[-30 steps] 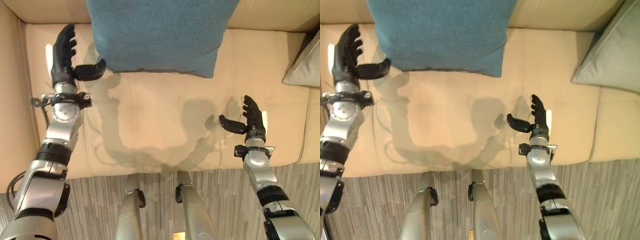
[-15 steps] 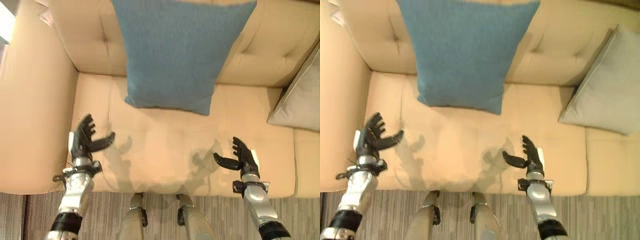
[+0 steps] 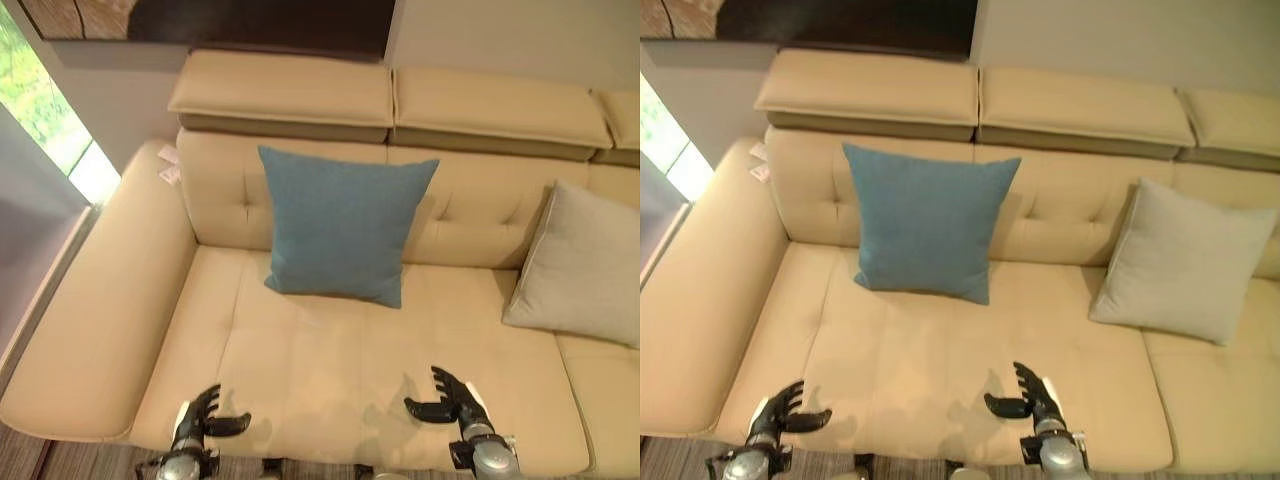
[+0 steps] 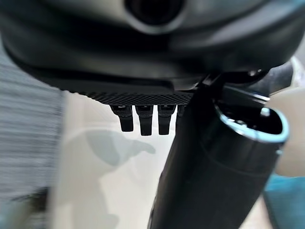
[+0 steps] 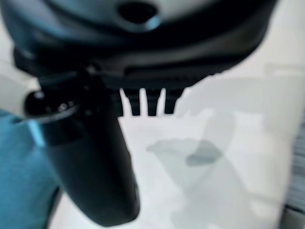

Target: Pick up all the scattered cushions and arrange them neatly on the sofa.

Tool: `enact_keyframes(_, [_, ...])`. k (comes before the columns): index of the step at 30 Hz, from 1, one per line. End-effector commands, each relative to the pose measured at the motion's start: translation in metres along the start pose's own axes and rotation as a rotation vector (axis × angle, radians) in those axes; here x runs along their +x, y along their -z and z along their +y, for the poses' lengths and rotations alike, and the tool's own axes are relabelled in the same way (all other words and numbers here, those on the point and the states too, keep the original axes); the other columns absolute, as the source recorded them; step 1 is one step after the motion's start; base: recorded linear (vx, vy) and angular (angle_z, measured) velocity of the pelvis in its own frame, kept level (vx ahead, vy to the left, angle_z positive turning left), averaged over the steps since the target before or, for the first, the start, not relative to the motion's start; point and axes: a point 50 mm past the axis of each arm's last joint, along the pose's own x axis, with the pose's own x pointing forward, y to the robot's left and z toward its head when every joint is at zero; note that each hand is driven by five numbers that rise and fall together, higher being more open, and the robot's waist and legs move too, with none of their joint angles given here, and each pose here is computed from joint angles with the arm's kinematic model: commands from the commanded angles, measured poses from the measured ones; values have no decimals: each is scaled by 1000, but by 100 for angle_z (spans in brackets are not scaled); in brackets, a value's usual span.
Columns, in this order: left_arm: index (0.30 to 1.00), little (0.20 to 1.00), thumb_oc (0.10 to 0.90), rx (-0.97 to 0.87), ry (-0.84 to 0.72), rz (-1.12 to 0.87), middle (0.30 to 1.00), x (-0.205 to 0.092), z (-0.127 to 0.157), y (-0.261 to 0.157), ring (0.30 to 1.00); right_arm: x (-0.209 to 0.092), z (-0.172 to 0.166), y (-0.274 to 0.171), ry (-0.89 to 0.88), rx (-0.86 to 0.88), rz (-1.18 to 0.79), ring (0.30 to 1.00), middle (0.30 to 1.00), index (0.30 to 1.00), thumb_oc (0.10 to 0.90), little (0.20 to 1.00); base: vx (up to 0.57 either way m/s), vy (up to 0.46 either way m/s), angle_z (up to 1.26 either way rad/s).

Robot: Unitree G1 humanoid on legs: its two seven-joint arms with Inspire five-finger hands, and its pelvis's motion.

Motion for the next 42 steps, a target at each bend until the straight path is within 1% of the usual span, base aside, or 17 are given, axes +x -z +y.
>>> enact_keyframes(1, [900, 900, 800, 72, -10, -19, 900, 4, 7, -5, 900, 0, -3, -2, 3, -44, -30, 900, 900, 900, 800, 900, 2, -42, -1])
enact_keyframes(3, [900, 900, 800, 96, -10, 39, 900, 2, 8, 8, 900, -2, 1, 11, -18, -70, 28, 900, 900, 900, 800, 900, 0, -21, 0])
enact_keyframes(4, [900, 900, 800, 96, -10, 39, 900, 2, 8, 8, 900, -2, 1, 11, -18, -70, 27, 900, 900, 900, 800, 900, -6, -33, 0])
enact_keyframes(6, [900, 900, 800, 124, -3, 123, 900, -2, 7, 27, 900, -7, 7, 31, -46, -113, 112, 900, 900, 900, 800, 900, 8, -36, -2])
enact_keyframes(7, [900, 900, 800, 124, -3, 123, 900, -2, 7, 27, 900, -7, 7, 30, -47, -113, 112, 900, 900, 900, 800, 900, 22, -49, -1])
enact_keyframes(8, [900, 900, 800, 132, 1, 159, 900, -5, 7, 35, 900, -10, 9, 40, -57, -123, 155, 900, 900, 900, 800, 900, 11, -45, -1])
enact_keyframes(13, [900, 900, 800, 145, 10, 188, 900, -7, 7, 41, 900, -14, 13, 52, -75, -123, 214, 900, 900, 900, 800, 900, 0, -49, -1])
enact_keyframes(18, [900, 900, 800, 184, 23, 146, 900, -3, 4, 30, 900, -15, 15, 54, -75, -116, 225, 900, 900, 900, 800, 900, -103, -72, 2])
enact_keyframes(22, [900, 900, 800, 186, 30, 102, 900, 4, 0, 15, 900, -10, 7, 51, -36, -115, 239, 900, 900, 900, 800, 900, -226, -49, 18])
enact_keyframes(26, [900, 900, 800, 192, 39, 129, 900, 2, -4, 20, 900, -8, 1, 49, -15, -117, 243, 900, 900, 900, 800, 900, -195, -7, 28])
enact_keyframes(29, [900, 900, 800, 198, 55, 158, 900, 0, -7, 28, 900, -10, -1, 56, -14, -122, 276, 900, 900, 900, 800, 900, -92, 117, 10])
enact_keyframes(35, [900, 900, 800, 225, 95, 105, 900, 3, -18, 16, 900, -9, 0, 53, -12, -109, 273, 900, 900, 900, 800, 900, -129, 172, 25])
enact_keyframes(42, [900, 900, 800, 213, 74, 90, 900, 5, -14, 12, 900, -6, 10, 49, -46, -172, 268, 900, 900, 900, 800, 900, -215, 160, -15])
